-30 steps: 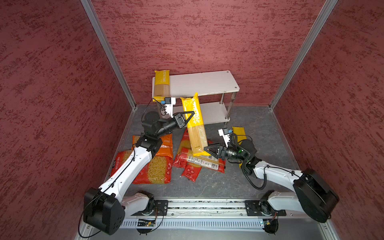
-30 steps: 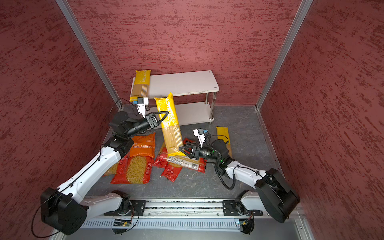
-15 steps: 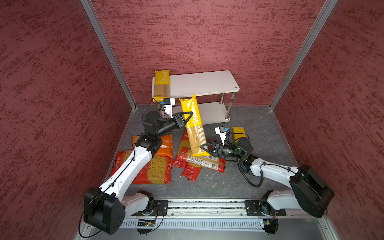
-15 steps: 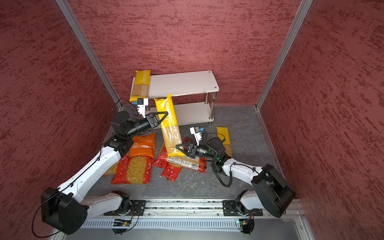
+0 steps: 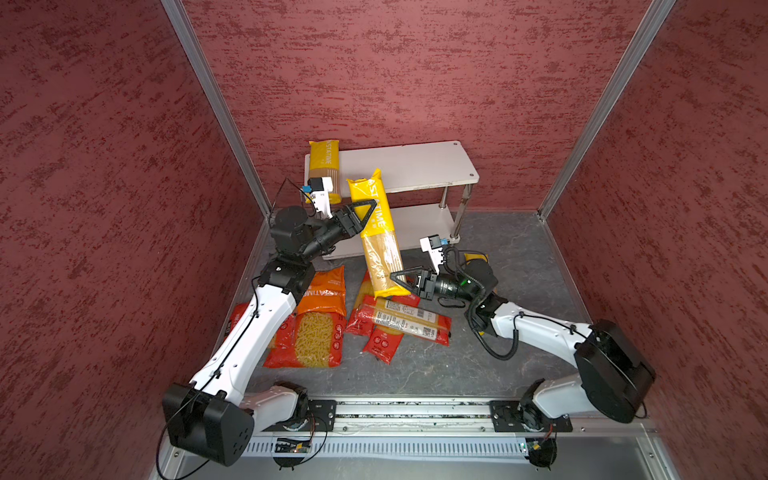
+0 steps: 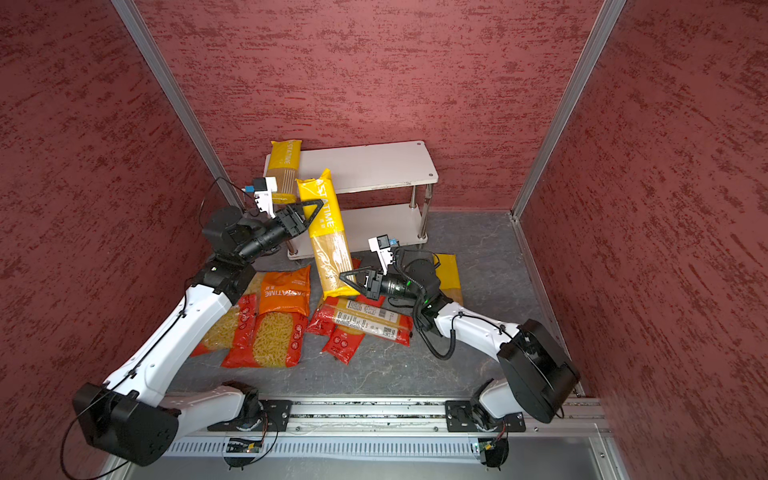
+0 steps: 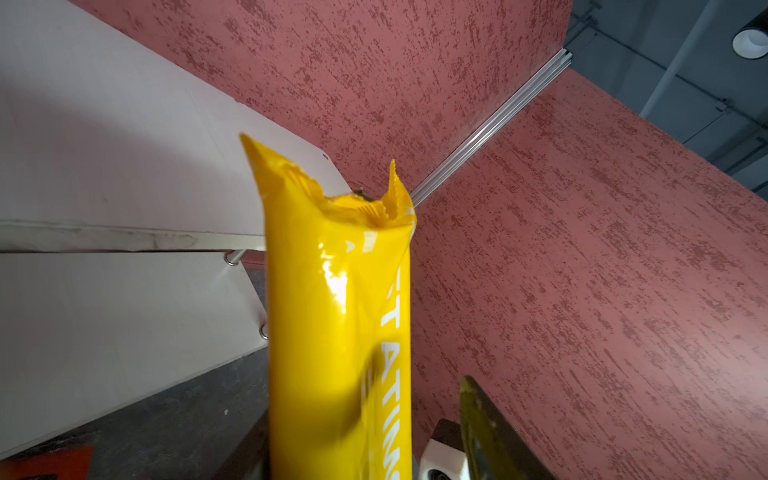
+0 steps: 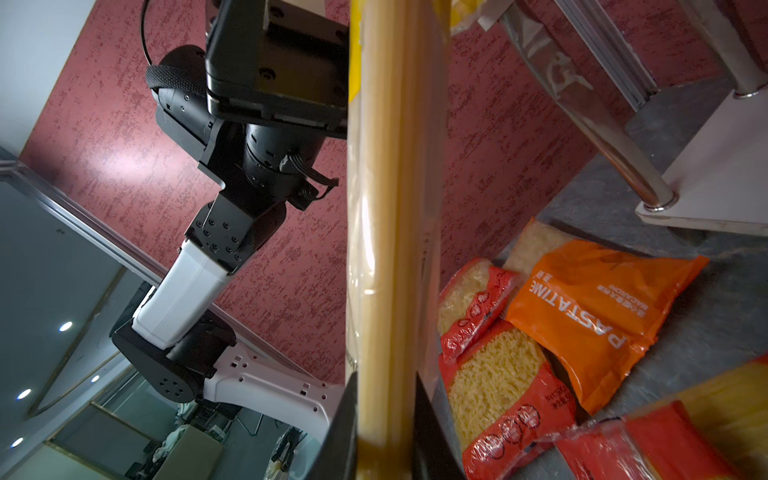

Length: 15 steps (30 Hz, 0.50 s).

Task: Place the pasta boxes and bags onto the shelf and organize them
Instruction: 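Carry the upright yellow pack with both grippers toward the top shelf, then set the yellow pack upright on the top shelf beside the first pack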

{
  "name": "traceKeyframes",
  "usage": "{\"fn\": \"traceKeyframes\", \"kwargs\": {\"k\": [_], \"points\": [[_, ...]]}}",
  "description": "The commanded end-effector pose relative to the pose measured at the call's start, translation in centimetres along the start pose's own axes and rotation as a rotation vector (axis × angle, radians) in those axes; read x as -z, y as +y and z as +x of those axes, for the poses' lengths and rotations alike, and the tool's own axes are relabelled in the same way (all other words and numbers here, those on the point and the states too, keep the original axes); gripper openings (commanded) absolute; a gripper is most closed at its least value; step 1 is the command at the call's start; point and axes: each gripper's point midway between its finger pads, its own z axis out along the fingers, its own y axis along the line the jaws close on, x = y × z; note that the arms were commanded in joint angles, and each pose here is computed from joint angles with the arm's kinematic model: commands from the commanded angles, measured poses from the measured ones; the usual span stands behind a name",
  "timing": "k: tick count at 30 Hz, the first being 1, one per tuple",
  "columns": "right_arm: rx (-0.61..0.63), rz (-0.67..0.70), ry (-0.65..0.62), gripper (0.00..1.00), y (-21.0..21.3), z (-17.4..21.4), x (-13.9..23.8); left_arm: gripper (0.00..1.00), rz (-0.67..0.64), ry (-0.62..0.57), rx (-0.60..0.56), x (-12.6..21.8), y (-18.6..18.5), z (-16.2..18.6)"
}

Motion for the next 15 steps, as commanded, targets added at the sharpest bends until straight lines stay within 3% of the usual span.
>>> {"fn": "traceKeyframes", "kwargs": {"k": [1,7,15], "points": [[0.105,-0.098,-0.141,0.0,4.5,-5.4,-0.7,0.68,-0.08,-0.05,-0.049,2.1,-0.2,-1.9],[0.095,-0.053,-0.16,0.0,4.6,-9.3,-2.8,0.78,-0.274,-0.108,-0.076,5.8,2.5,-3.7],[-0.009,0.034,-0.201,0.0,2.4,-15.4,-4.8,0.79,-0.322,-0.168,-0.024,9.5,4.1,-5.3]]}}
